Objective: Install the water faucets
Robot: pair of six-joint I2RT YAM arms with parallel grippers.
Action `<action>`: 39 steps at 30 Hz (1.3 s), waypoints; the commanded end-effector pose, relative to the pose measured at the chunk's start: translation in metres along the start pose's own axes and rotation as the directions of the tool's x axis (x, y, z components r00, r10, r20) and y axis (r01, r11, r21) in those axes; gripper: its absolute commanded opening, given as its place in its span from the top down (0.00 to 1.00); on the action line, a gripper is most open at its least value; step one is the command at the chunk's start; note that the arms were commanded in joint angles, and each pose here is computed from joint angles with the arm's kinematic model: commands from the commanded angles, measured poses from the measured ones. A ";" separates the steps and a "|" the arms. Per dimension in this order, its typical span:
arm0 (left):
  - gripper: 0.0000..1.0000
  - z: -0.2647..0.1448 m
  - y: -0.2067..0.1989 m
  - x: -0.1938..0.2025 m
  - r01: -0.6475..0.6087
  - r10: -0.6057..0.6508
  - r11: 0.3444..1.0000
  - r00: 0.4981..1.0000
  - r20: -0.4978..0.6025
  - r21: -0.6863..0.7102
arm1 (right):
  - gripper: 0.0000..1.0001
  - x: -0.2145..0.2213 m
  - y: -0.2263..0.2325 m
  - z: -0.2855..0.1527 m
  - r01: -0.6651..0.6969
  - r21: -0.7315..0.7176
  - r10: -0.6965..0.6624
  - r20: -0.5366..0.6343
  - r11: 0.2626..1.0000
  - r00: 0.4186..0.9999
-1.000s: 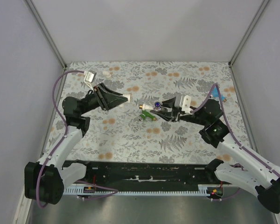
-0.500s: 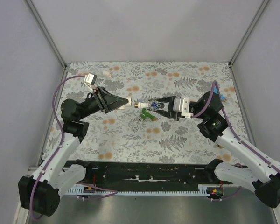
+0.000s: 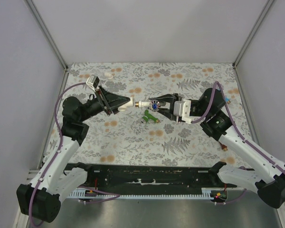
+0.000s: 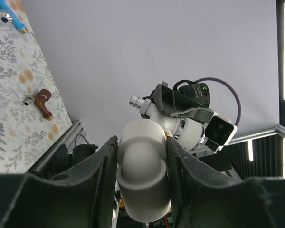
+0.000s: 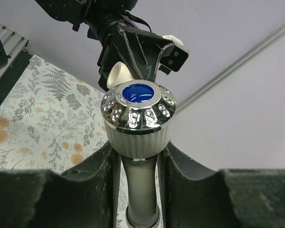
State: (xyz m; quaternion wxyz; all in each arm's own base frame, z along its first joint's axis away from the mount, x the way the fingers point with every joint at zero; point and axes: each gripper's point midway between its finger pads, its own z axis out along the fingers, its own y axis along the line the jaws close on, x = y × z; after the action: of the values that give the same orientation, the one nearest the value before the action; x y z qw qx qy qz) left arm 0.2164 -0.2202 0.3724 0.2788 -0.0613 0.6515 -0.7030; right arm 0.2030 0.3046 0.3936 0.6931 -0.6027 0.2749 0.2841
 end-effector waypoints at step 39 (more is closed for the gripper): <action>0.98 -0.001 -0.039 0.004 0.158 -0.158 0.987 0.986 -0.045 -0.005 | 1.00 -0.028 -0.033 0.011 0.251 0.038 -0.253 0.081 0.967 0.964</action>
State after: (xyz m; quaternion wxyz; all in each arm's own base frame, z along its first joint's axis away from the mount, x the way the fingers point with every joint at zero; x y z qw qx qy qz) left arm 0.2098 -0.2197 0.3928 0.1928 -0.1344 0.6550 -0.7182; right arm 0.2176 0.3148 0.4023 0.7176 -0.6190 0.2161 0.2349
